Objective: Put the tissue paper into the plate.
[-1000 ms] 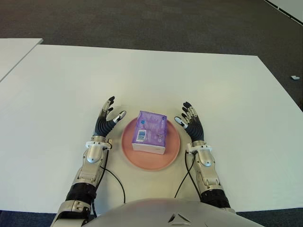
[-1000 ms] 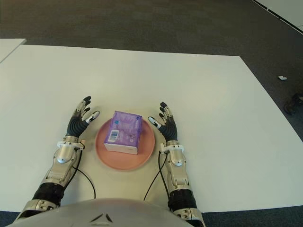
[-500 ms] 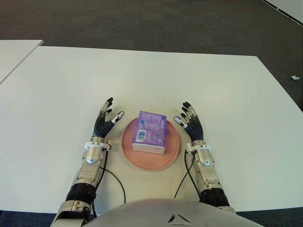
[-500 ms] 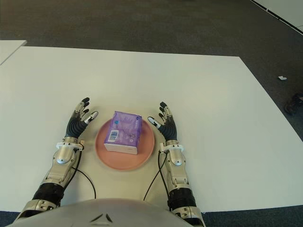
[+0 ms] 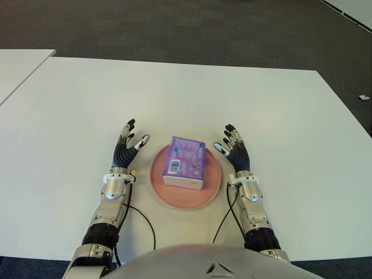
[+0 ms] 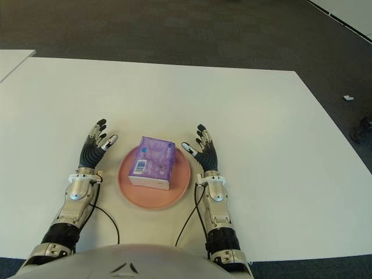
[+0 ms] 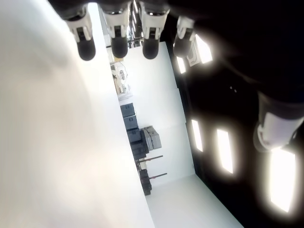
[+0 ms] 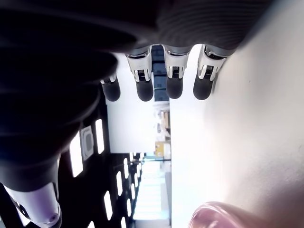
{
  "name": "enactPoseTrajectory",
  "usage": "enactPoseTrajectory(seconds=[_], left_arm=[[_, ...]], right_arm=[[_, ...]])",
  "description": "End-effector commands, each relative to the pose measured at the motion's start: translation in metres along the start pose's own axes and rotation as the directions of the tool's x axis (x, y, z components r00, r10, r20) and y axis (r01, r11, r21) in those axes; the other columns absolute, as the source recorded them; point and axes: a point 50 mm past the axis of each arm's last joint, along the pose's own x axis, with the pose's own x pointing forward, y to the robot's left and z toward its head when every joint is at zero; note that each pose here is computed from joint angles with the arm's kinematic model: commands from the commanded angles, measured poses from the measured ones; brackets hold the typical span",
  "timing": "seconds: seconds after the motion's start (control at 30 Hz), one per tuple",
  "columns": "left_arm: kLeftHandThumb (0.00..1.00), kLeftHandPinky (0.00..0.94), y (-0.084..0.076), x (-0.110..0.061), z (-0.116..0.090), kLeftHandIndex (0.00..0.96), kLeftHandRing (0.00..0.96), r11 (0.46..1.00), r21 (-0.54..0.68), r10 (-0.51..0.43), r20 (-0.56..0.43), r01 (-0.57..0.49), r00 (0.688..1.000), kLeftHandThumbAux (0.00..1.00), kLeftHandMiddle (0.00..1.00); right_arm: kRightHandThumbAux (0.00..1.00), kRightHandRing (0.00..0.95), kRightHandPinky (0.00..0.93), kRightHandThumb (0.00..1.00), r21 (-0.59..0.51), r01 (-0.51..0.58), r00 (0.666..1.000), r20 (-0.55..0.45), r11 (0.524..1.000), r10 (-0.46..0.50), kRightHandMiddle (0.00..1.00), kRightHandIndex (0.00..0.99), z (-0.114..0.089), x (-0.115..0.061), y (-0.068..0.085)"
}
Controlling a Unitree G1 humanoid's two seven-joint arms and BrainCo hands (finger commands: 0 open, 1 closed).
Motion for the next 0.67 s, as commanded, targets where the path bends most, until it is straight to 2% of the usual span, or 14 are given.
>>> enactPoseTrajectory(seconds=[0.03, 0.67], left_arm=[[0.000, 0.000, -0.0042, -0.0104, -0.0156, 0.000, 0.000, 1.000, -0.001, 0.001, -0.091, -0.001, 0.996, 0.494, 0.000], [0.000, 0.000, -0.0074, -0.0125, -0.0121, 0.000, 0.000, 1.000, 0.008, -0.014, -0.069, 0.014, 0.997, 0.459, 0.000]], right_arm=[[0.704, 0.000, 0.000, 0.000, 0.000, 0.027, 0.981, -0.191, 1.000, -0.026, 0.000, 0.000, -0.0369, -0.0240, -0.0043], [0.691, 0.000, 0.000, 0.000, -0.006, 0.036, 0.979, -0.200, 0.999, -0.037, 0.000, 0.000, -0.0375, -0.0253, -0.0051]])
